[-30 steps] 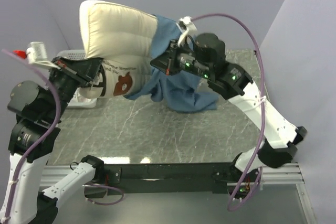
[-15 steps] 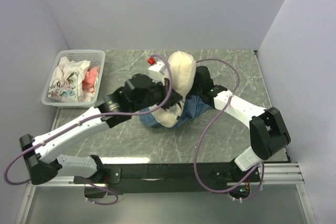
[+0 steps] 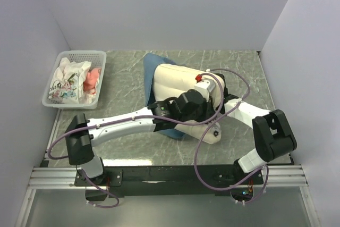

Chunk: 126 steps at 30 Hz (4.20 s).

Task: Put the pillow into the pillowcase

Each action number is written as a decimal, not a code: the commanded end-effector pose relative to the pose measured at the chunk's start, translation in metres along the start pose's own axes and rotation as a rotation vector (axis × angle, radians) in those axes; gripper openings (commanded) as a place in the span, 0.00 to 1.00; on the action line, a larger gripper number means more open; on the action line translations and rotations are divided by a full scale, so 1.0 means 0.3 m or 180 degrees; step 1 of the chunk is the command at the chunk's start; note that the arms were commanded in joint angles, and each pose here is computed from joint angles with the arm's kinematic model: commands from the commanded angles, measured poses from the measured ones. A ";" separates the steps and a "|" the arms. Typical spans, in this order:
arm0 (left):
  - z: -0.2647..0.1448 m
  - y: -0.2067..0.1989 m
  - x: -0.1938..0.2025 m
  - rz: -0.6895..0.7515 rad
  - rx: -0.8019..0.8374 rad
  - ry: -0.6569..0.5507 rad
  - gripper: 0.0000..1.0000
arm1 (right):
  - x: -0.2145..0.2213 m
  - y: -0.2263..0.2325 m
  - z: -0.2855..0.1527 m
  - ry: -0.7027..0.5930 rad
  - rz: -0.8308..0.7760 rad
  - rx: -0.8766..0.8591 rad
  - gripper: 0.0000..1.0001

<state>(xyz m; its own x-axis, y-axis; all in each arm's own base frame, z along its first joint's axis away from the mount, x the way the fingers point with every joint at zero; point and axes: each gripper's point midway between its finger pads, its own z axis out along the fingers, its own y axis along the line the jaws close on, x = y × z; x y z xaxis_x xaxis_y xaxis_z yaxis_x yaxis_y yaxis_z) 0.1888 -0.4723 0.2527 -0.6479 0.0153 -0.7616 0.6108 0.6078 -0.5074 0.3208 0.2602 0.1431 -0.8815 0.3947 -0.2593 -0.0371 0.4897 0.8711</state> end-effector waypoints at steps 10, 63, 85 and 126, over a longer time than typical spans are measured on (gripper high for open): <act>0.233 0.207 -0.064 -0.0016 -0.0510 0.0537 0.25 | -0.078 0.234 -0.100 0.0484 0.0358 -0.1673 0.00; -0.156 1.005 -0.395 0.0849 -0.3246 0.0251 0.83 | -0.020 -0.346 -0.071 0.0130 0.0397 0.0226 0.00; -0.135 0.888 -0.216 0.1265 -0.2572 0.0238 0.85 | -0.057 -0.332 -0.051 0.0111 0.0396 0.0161 0.00; -0.068 0.351 0.181 0.1421 -0.0480 0.1077 0.01 | -0.121 -0.262 -0.027 0.0024 0.0474 0.0025 0.00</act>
<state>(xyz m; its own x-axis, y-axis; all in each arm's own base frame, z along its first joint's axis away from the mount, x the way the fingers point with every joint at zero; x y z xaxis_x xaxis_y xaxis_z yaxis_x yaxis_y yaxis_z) 0.2751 -0.3495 0.1565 -0.4219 0.6095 -0.6712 0.6359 0.7266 0.2601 0.3254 0.1927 0.0600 -0.8912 0.4482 -0.0702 0.1676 0.4690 0.8671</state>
